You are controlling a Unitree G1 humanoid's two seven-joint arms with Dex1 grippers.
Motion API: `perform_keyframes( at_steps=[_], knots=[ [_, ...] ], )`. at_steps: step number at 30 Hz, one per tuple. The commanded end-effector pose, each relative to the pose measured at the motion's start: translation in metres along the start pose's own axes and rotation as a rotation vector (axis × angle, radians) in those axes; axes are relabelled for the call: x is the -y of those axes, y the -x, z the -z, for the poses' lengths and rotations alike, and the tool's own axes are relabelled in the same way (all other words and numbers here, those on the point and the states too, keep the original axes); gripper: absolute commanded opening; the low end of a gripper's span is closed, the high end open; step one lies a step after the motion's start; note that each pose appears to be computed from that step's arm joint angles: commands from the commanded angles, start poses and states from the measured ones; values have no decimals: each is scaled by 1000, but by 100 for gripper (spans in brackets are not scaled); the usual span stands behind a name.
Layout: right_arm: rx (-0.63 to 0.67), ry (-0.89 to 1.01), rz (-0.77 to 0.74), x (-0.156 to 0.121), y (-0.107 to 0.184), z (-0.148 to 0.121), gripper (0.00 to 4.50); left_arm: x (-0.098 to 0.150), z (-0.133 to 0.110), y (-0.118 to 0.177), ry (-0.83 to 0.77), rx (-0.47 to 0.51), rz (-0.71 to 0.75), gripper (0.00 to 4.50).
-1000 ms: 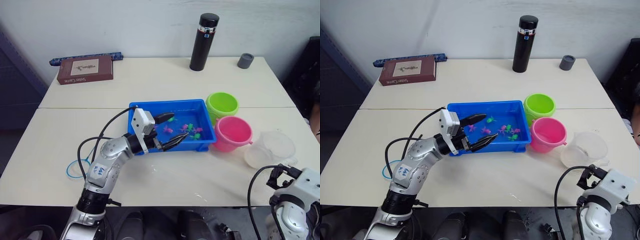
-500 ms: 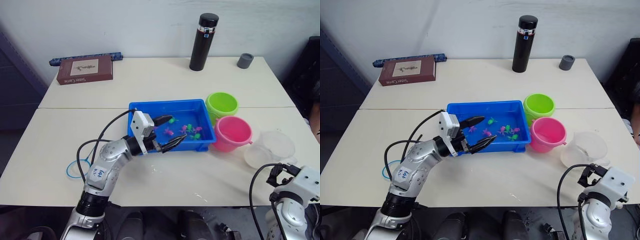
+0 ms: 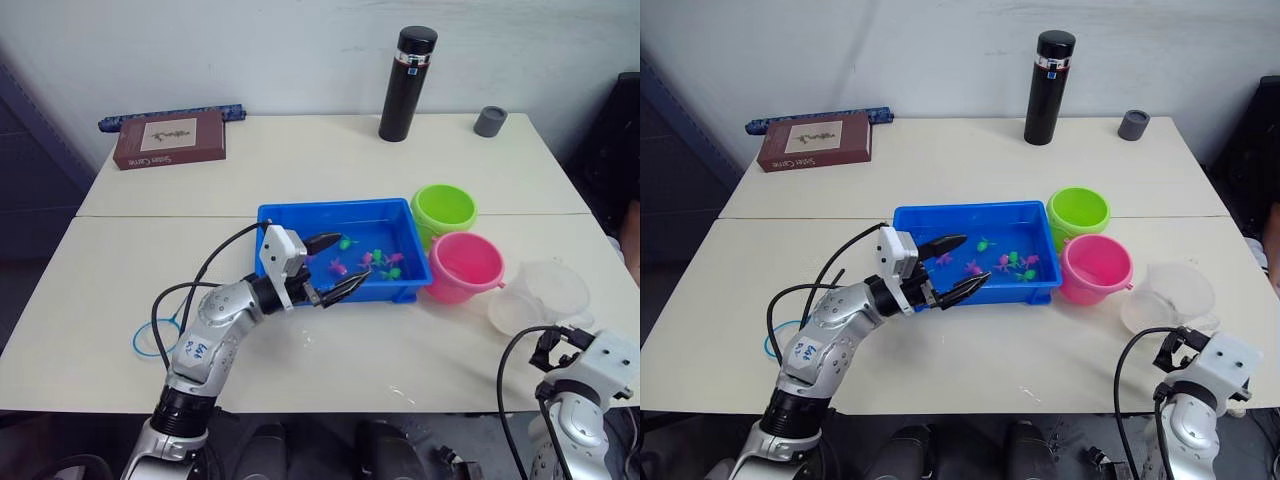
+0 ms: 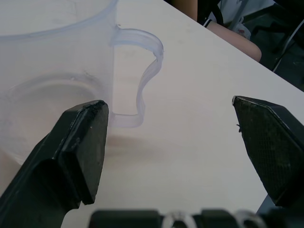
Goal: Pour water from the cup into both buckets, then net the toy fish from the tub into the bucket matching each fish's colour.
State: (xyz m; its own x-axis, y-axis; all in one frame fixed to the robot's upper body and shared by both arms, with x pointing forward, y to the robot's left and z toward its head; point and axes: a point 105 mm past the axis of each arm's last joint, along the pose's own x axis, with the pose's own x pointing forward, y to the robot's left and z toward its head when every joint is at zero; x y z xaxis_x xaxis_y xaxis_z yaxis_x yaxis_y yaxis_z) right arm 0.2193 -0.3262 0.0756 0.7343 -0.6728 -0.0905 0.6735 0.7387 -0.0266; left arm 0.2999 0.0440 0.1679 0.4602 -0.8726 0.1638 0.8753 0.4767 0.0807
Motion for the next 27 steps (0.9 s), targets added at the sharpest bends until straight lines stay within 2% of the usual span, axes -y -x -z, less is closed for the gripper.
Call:
perform_keyframes(
  at_steps=[1, 11, 19, 27],
  knots=[
    [62, -1, 21, 11, -7, -15, 444, 3, -13, 3, -46, 42, -1, 450],
    [84, -24, 23, 17, -15, -22, 444, 5, -11, 6, -42, 36, -4, 450],
    [49, -145, -79, 0, -12, -17, 444, 5, -11, 5, -40, 34, -1, 450],
    [35, -186, -48, 10, -18, -17, 444, 6, -11, 4, -40, 34, 2, 450]
  ],
)
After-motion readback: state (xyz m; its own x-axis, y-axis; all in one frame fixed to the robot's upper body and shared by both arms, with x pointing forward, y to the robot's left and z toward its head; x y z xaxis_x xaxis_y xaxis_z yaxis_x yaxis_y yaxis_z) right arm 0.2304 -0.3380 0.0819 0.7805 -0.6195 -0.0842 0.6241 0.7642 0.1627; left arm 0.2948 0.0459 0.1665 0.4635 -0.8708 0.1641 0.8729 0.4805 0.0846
